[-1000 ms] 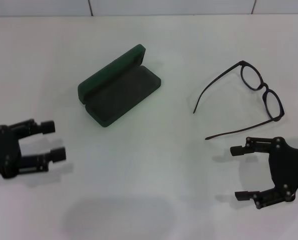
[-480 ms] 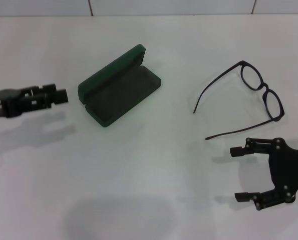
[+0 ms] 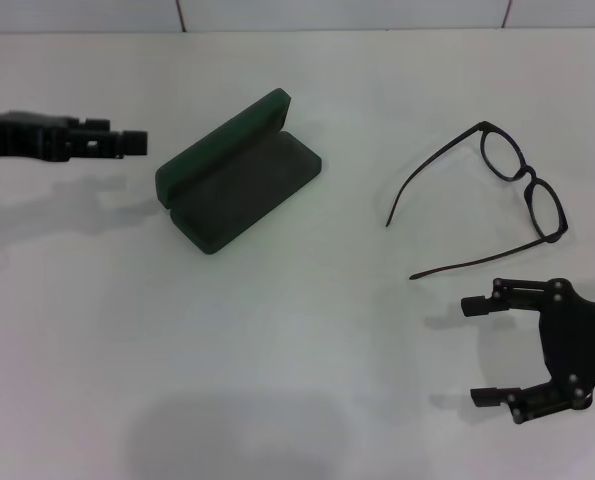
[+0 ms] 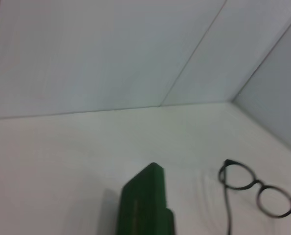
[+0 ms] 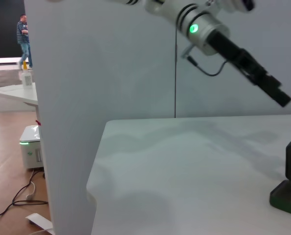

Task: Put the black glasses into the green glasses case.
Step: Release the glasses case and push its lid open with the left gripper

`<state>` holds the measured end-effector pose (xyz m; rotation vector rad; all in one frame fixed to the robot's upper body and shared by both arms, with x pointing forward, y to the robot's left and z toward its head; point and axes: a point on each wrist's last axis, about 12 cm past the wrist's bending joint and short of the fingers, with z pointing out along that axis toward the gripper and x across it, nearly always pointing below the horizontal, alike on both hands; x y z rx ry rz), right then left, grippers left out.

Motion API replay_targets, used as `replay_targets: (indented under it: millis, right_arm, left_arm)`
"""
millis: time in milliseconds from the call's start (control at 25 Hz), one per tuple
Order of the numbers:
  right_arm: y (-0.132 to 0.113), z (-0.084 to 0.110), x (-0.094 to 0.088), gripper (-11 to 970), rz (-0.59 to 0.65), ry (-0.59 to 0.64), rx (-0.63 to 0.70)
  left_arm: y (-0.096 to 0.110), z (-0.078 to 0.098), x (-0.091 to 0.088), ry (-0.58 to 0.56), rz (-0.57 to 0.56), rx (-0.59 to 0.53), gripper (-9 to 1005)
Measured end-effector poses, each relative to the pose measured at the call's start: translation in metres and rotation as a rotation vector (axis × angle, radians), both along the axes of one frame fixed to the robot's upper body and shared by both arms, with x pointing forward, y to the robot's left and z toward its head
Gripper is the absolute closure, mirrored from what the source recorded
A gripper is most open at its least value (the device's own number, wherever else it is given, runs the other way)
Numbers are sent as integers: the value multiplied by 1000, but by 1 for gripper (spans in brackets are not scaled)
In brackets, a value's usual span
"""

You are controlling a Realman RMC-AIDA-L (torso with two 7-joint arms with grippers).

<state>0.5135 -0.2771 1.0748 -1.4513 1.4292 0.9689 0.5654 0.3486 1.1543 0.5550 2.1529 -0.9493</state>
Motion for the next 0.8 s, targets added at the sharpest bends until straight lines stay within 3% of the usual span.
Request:
replay_targets:
  millis: [440, 800]
  right_arm:
    - [9, 3, 5, 76, 7, -14, -1]
    - [8, 2, 6, 77, 0, -10, -11]
  left_arm:
    - [-47, 0, 38, 11, -78, 278, 134]
    - [-81, 7, 63, -59, -112, 357, 134]
